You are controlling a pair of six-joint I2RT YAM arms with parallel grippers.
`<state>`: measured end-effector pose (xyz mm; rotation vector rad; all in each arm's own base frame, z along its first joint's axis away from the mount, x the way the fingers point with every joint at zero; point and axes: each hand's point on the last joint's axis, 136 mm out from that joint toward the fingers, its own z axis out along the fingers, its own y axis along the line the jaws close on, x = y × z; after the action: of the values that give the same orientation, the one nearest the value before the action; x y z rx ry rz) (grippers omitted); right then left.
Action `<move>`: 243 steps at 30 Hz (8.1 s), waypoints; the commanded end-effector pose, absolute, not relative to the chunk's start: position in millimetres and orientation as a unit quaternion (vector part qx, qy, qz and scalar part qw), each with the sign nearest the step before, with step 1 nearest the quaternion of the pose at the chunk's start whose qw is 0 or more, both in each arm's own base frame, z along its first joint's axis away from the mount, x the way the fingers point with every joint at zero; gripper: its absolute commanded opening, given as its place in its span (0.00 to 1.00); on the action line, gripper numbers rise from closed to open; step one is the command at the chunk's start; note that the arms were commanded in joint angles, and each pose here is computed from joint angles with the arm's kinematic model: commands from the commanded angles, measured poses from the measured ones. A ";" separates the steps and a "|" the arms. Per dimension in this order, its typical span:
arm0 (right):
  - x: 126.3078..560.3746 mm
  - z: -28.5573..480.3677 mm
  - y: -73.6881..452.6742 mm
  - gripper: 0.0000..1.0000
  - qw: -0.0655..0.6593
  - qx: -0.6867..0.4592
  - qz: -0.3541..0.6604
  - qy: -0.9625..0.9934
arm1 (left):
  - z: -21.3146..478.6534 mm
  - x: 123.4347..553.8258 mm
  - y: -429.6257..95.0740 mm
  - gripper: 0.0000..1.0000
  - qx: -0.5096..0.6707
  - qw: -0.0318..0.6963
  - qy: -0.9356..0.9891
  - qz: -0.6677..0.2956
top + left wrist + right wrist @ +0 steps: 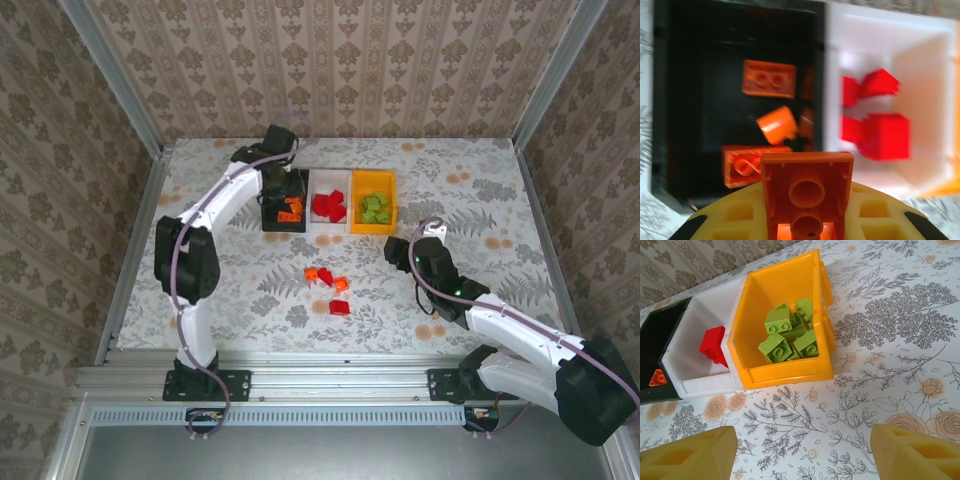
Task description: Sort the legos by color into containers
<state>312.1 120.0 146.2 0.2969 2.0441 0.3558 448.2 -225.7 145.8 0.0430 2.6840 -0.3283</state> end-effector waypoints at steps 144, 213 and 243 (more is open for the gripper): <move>195.0 58.3 263.3 0.73 0.201 -0.283 0.160 0.924 | 113.3 234.6 -164.2 1.00 -0.137 0.265 0.895 -0.333; 465.9 103.0 300.6 0.32 0.300 -0.170 0.097 0.934 | 211.6 427.1 -130.9 1.00 -0.249 0.227 0.850 -0.404; 379.2 163.6 232.9 0.59 0.400 -0.102 0.070 0.908 | 198.3 395.8 -196.1 0.97 -0.150 0.146 0.869 -0.447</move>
<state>381.2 265.8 174.1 -0.3929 2.2987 0.2686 413.3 -174.1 187.8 -0.5768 2.4671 -1.3214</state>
